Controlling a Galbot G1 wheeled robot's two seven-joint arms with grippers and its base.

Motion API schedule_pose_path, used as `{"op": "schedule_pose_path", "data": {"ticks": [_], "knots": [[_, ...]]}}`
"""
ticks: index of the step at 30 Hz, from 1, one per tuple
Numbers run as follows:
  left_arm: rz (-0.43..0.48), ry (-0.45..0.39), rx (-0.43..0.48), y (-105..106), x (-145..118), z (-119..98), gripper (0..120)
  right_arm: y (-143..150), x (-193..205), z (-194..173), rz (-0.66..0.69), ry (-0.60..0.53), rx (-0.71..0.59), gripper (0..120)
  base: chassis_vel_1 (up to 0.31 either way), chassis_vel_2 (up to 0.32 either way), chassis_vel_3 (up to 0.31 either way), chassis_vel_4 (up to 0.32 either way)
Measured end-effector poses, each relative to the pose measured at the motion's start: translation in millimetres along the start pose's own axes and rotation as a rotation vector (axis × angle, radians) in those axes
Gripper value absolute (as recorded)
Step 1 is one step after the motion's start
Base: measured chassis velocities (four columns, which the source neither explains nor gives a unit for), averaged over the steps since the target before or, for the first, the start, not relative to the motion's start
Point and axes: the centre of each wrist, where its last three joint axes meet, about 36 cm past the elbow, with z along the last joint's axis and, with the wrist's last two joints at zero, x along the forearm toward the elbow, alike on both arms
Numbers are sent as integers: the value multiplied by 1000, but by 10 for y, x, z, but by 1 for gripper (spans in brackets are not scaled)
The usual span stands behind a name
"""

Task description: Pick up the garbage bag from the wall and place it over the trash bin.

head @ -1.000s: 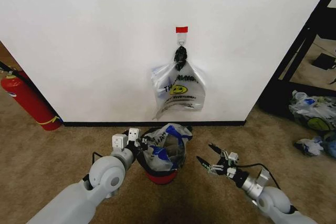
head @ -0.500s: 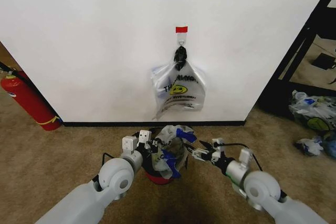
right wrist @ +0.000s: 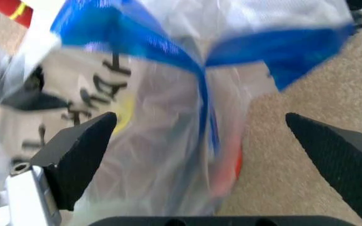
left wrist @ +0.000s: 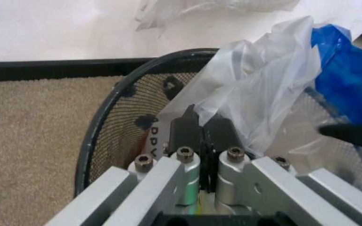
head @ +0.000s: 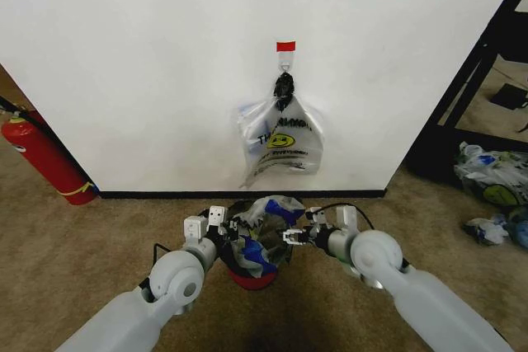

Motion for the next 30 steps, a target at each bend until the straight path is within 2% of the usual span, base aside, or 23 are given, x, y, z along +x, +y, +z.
{"op": "schedule_pose_path", "data": {"ticks": [14,19,20,26,28,30], "knots": [[8,6,-9,-42,-3,41,0,67,-251,-56,-23,39,-25,97,0,0,0,0],[9,8,-12,-48,-5,54,0,58,-258,-11,-4,50,-24,74,0,0,0,0],[9,8,-12,-48,-5,54,0,58,-258,-11,-4,50,-24,74,0,0,0,0],[11,10,-14,-56,-3,81,0,47,-292,98,-2,72,-35,50,0,0,0,0],[12,10,-14,-58,-3,82,0,48,-295,109,-2,74,-36,47,0,0,0,0],[15,9,-13,-67,1,91,0,57,-293,135,-3,75,-39,38,0,0,0,0]]}}
